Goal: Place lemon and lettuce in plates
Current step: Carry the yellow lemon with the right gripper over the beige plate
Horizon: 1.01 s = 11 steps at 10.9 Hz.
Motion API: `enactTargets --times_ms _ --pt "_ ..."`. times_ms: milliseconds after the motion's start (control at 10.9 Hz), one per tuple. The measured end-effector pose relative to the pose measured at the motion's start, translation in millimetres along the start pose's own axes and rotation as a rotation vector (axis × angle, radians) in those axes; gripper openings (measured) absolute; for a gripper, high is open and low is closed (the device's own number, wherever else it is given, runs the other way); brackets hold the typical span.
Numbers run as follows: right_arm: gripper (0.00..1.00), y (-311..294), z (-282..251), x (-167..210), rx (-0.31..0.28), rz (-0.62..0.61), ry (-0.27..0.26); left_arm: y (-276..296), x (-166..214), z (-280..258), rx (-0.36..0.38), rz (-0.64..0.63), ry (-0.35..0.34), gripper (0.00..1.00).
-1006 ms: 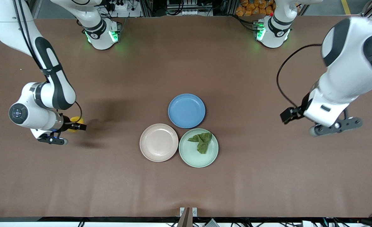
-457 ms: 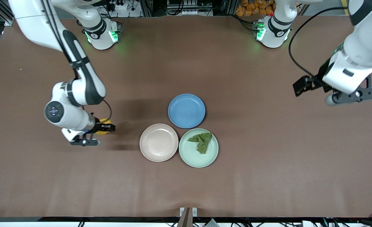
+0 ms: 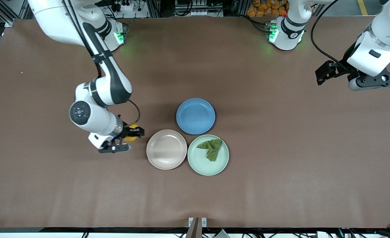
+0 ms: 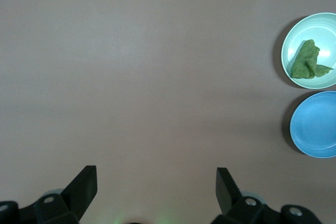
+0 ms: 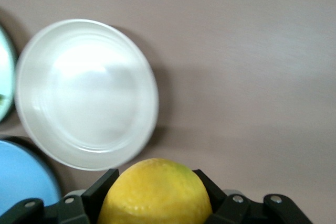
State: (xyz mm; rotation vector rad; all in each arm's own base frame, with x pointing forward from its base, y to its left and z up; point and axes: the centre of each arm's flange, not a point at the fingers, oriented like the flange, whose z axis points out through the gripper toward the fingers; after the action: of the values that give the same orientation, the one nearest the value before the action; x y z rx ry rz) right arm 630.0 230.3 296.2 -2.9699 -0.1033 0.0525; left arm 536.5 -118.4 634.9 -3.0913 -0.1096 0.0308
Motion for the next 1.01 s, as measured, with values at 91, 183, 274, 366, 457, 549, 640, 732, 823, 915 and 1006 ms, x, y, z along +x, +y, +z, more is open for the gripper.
enactTargets --times_ms 91,183,274,366,457,549,640,732,823,915,1006 --pt "0.65 -15 4 6 0.012 -0.012 0.006 -4 -3 2 -0.001 -0.001 0.007 1.0" --pt "0.65 -27 13 11 0.016 -0.02 0.007 -9 -4 5 -0.003 -0.008 0.015 1.0" --pt "0.65 -36 24 17 0.016 -0.031 0.007 -19 -4 6 -0.03 -0.03 0.012 1.0" --pt "0.65 -46 34 21 0.018 -0.042 0.01 -37 -1 9 -0.063 -0.035 0.001 1.0" --pt "0.65 -57 43 24 0.022 -0.055 0.022 -58 3 12 -0.083 -0.033 -0.002 1.0" --pt "0.65 -67 49 25 0.027 -0.066 0.042 -71 5 12 -0.086 -0.034 0.0 1.0" --pt "0.65 -76 58 25 0.032 -0.076 0.064 -75 4 10 -0.087 -0.032 0.007 1.0" --pt "0.65 -82 69 25 0.034 -0.084 0.088 -77 3 5 -0.089 -0.034 0.02 1.0" --pt "0.65 -85 81 25 0.034 -0.089 0.106 -81 2 2 -0.09 -0.03 0.028 1.0" --pt "0.65 -87 92 25 0.034 -0.091 0.121 -85 1 0 -0.09 -0.027 0.032 1.0" --pt "0.68 -86 100 26 0.033 -0.091 0.127 -87 1 1 -0.09 -0.026 0.032 1.0"
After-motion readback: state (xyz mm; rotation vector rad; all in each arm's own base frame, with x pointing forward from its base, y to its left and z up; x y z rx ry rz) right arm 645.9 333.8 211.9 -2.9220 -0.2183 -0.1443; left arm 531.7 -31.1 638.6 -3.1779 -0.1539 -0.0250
